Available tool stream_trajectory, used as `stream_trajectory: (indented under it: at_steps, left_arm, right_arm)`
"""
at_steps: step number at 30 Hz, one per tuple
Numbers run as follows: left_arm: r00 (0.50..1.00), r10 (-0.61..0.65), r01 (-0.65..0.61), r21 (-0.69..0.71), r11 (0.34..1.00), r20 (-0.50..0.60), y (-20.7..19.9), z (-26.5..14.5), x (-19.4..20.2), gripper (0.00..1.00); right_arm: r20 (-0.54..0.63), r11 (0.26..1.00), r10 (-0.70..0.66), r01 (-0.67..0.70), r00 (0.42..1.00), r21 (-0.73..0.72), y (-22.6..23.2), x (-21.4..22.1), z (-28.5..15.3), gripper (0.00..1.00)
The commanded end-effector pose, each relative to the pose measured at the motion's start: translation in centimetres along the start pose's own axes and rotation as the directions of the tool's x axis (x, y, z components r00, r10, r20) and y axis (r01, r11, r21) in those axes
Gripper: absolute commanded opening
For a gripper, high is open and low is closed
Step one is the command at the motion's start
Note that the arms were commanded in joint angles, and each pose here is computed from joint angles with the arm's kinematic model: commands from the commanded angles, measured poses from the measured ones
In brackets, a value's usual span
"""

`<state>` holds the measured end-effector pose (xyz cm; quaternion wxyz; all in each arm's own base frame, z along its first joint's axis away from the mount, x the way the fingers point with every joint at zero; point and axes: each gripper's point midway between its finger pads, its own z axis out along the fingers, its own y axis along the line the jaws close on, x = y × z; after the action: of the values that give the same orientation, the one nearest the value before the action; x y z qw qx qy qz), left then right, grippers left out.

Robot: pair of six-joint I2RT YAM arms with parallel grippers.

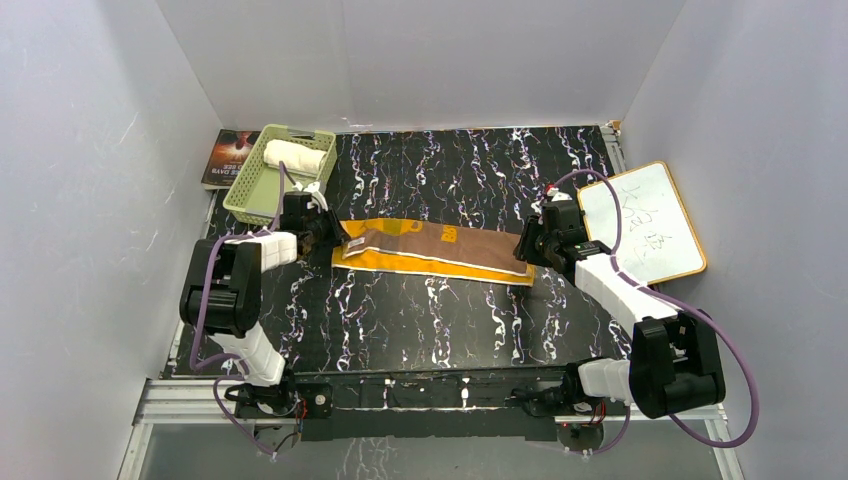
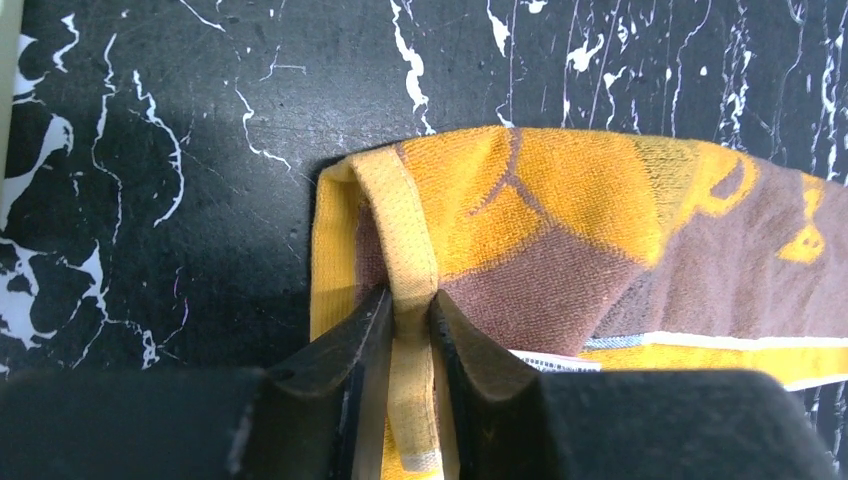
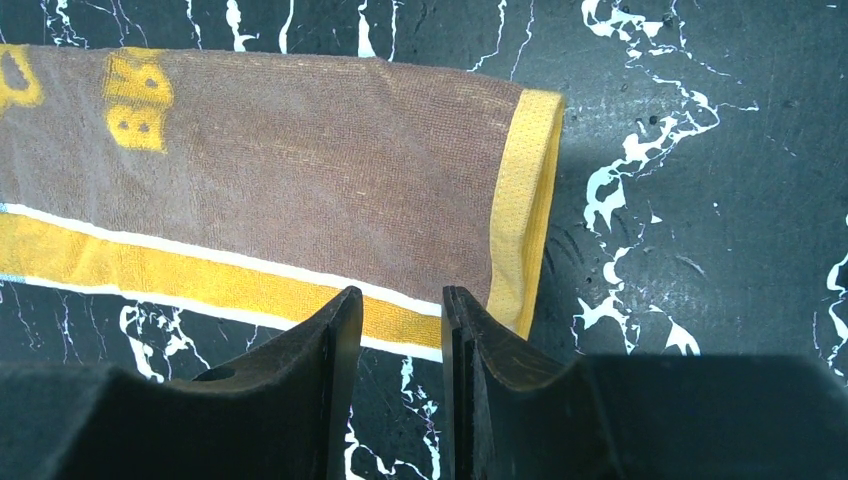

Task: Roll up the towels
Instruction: Fold the towel at the center of the board.

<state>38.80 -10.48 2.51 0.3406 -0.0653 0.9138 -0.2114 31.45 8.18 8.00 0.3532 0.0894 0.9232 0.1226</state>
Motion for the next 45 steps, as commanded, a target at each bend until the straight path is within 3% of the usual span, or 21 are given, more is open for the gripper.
stream_trajectory:
  at_steps: [1,4,16,25,33,37,45]
  left_arm:
    - [1.000,0.014,-0.015,0.051,0.999,0.021,-1.1,0.1,-1.0,0.12]
    - [0.999,0.030,-0.031,0.026,0.999,0.026,-0.9,-0.2,-1.6,0.00]
    - [0.993,0.098,-0.089,-0.128,0.988,0.066,0.7,-2.2,-4.6,0.00]
    - [0.992,0.114,-0.106,-0.132,0.986,0.052,1.0,-2.1,-4.5,0.00]
    - [0.993,0.111,-0.106,-0.125,0.986,0.039,1.2,-1.8,-4.3,0.00]
    - [0.993,0.110,-0.104,-0.128,0.986,0.040,1.4,-1.7,-4.4,0.00]
    - [0.994,0.105,-0.097,-0.153,0.983,0.041,2.3,-2.1,-4.6,0.00]
  right_arm:
    - [0.046,1.000,-0.014,0.014,0.999,0.002,0.0,-1.1,-0.3,0.33]
    - [0.050,1.000,-0.012,0.011,0.999,0.019,-0.3,-1.1,-0.1,0.33]
    - [0.055,0.989,0.049,-0.056,0.997,0.137,-3.2,-0.9,1.2,0.35]
    - [0.038,0.993,0.080,-0.082,0.996,0.084,-2.8,-0.3,3.6,0.31]
    - [0.041,0.994,0.073,-0.076,0.997,0.084,-2.8,-0.7,4.2,0.19]
    - [0.037,0.993,0.066,-0.069,0.997,0.093,-3.0,-0.6,4.2,0.01]
    - [0.067,0.988,0.102,-0.109,0.993,0.105,-3.9,-1.6,3.1,0.00]
